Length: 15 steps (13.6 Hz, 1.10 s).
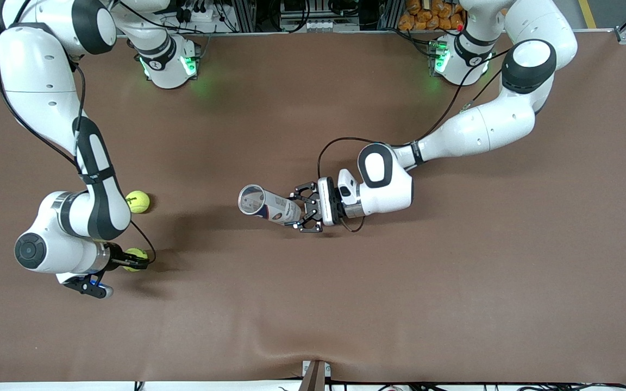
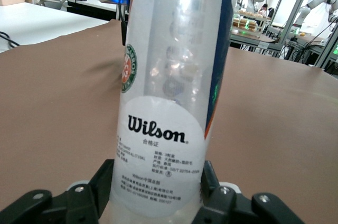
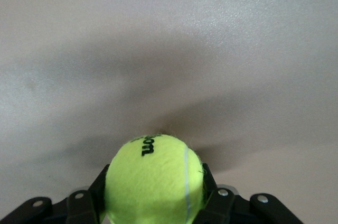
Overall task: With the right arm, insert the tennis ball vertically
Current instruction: 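Hold the tube upright with the left gripper, open end toward the right gripper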
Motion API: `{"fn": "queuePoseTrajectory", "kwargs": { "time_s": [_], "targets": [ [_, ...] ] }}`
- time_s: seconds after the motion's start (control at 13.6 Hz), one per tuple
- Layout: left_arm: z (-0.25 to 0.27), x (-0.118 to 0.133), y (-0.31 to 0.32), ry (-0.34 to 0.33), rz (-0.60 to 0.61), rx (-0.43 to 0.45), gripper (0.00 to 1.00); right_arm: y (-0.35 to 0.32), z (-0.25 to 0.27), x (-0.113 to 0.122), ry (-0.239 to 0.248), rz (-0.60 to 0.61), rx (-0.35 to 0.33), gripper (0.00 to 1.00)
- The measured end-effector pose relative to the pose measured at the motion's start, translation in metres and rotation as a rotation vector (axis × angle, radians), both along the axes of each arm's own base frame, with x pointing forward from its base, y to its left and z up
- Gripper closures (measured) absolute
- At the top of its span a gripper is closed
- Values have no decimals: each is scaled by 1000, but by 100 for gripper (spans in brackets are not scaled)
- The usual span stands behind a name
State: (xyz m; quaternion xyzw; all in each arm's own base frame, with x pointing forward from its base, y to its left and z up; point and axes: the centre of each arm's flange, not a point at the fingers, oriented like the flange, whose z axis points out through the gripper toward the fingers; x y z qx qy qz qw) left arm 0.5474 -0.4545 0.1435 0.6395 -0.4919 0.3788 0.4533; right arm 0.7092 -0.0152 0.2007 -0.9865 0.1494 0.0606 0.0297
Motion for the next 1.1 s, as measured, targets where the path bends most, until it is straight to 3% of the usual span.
{"fn": "queuePoseTrajectory", "kwargs": {
  "time_s": [0.37, 0.66, 1.1],
  "targets": [
    [-24, -15, -15, -16, -80, -180, 30, 13, 10, -1, 29, 16, 10, 33],
    [-52, -18, -28, -35, -97, -248, 30, 30, 44, -3, 53, -12, 19, 33],
    [-84, -21, -35, -27, -95, -325, 29, 53, 85, -15, 141, -88, 118, 33]
  ]
}}
